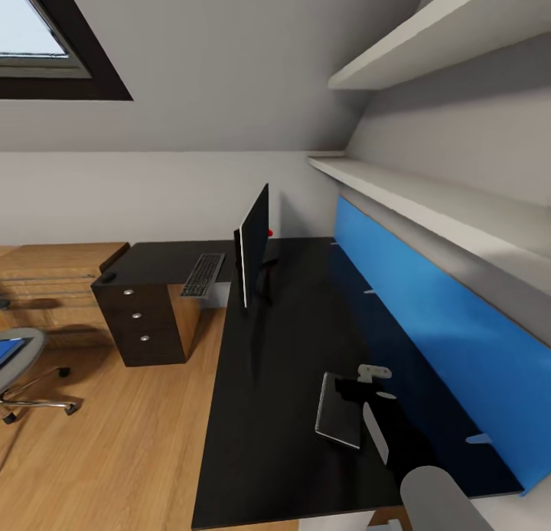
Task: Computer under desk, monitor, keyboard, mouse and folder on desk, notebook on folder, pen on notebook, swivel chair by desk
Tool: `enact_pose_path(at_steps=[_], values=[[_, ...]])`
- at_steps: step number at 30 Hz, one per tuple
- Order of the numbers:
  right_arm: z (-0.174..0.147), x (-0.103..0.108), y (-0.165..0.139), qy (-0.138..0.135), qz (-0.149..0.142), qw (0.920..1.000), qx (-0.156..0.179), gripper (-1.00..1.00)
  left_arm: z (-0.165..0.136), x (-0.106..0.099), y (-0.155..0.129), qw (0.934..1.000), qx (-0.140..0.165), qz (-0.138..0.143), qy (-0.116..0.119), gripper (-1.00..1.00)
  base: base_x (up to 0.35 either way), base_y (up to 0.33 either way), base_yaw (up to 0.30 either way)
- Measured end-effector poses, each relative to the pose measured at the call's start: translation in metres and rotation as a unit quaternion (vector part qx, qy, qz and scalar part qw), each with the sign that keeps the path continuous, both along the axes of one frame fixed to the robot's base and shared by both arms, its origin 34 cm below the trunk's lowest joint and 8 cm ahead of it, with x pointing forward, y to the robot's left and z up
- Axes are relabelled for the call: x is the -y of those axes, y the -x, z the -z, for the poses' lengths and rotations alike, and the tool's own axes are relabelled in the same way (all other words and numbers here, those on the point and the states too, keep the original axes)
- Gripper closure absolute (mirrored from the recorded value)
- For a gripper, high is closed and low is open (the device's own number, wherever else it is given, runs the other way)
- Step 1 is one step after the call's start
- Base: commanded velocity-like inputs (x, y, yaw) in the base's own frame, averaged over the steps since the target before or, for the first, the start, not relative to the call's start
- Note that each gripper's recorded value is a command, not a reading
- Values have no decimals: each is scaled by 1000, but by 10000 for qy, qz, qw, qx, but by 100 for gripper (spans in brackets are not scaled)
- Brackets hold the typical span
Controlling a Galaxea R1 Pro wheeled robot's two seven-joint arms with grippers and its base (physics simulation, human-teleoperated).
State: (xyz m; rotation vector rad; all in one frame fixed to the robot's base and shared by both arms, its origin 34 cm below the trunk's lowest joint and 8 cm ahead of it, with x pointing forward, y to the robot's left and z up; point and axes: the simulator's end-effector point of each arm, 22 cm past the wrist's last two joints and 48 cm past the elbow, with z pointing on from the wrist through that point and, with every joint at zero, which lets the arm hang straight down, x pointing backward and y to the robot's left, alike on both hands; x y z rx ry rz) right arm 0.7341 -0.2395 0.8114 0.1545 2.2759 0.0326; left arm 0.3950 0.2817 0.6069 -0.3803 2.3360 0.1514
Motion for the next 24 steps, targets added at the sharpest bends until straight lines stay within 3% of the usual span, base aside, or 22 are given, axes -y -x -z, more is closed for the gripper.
enact_pose_path(at_steps=[24], values=[[33, 0, -3, 0, -1, 10000, -11, -100, 32, -1, -4, 10000, 4, -13, -14, -100, 0, 0, 0]])
